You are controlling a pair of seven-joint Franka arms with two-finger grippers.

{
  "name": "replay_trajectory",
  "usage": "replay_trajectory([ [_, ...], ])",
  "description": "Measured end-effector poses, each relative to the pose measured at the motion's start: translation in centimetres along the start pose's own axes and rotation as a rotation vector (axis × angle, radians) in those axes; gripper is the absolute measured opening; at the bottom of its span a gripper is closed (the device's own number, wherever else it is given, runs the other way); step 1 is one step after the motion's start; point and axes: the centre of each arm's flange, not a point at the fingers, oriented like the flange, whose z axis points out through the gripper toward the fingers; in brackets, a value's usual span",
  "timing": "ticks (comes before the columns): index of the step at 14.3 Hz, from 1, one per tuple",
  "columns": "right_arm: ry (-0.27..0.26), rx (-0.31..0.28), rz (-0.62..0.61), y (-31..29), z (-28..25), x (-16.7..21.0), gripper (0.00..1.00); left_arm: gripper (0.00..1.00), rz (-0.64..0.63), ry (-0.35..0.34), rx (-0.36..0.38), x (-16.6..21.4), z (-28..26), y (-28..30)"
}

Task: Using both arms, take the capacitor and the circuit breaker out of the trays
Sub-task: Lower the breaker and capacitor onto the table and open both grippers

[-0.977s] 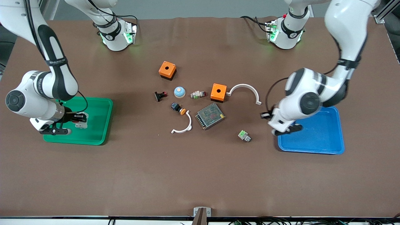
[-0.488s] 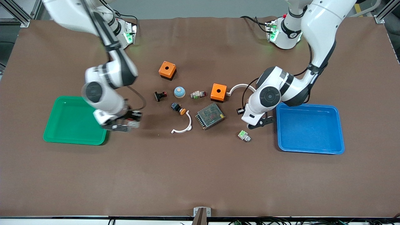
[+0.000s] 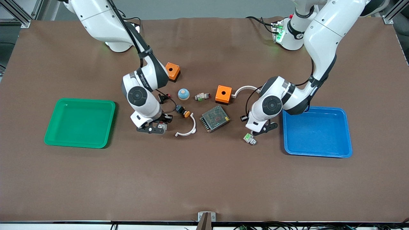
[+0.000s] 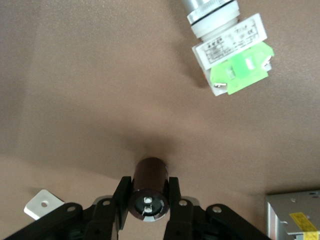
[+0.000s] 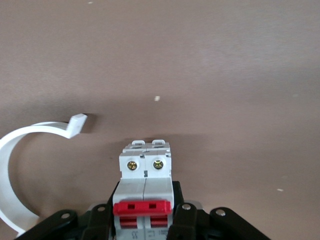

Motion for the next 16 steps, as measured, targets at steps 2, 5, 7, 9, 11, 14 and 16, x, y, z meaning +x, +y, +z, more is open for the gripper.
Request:
replay_trajectory([
  [2,0.010,0.003,0.000,-1.0,1.2,-0.4,0.40,0.44,-0.006,0.000,-0.003,0.3,0.0,-0.1],
  [5,0.015,0.004,0.003,-1.7,1.6,-0.4,0.40,0.71,-0.031,0.039,-0.024,2.1,-3.6,-0.5],
  [7,0.017,0.006,0.007,-1.9,1.6,-0.4,0.40,0.91,-0.058,0.072,-0.014,3.6,-9.2,-1.0],
  [9,0.020,0.009,0.006,-2.2,1.5,-0.3,0.40,1.00,-0.083,0.125,-0.024,4.8,-16.1,-2.1],
  [11,0.019,0.007,0.010,-2.2,1.0,0.1,0.44,1.00,-0.061,0.192,-0.051,6.2,-21.9,-4.4],
  [14,0.003,-0.004,0.027,-2.2,-1.2,1.8,0.73,1.00,0.027,0.263,-0.060,8.9,-27.0,-9.9],
  [16,-0.033,-0.024,0.034,-1.6,-4.8,4.1,0.93,1.00,0.094,0.282,-0.035,9.5,-29.5,-13.1],
])
